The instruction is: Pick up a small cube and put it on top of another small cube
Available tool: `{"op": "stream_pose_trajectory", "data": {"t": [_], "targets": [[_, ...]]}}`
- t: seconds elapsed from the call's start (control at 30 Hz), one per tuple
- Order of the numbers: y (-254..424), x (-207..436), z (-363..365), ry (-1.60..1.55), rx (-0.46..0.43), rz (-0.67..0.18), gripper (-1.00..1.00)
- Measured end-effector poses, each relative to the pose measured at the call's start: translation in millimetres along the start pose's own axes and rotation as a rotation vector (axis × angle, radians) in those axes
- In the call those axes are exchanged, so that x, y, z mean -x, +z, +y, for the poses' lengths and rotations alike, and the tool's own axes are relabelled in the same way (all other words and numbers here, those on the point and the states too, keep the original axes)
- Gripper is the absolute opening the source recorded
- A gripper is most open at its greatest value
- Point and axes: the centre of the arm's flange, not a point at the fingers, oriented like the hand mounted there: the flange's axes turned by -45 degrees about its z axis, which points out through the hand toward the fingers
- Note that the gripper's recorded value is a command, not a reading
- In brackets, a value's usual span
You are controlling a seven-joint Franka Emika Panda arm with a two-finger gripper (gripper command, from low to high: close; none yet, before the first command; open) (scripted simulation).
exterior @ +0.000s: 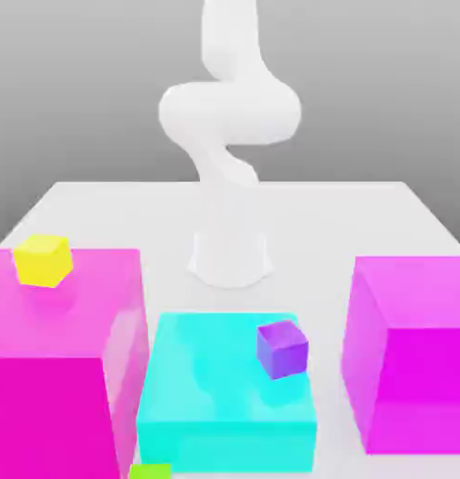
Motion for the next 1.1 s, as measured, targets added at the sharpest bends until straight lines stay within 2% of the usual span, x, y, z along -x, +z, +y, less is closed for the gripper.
{"op": "stream_pose_trajectory", "data": {"t": [0.13,0.27,0.4,0.53,0.73,1.1], "targets": [[78.4,30.0,105.4,0.326,0.010,-0.106,0.00],[133.5,93.4,205.2,0.670,0.058,-0.180,0.00],[162.8,180.5,287.8,1.012,0.138,-0.225,0.00],[170.6,279.2,342.7,1.349,0.254,-0.250,0.00],[175.8,401.5,369.5,1.819,0.490,-0.291,0.00],[183.8,485.2,344.1,2.234,0.792,-0.306,0.00]]}}
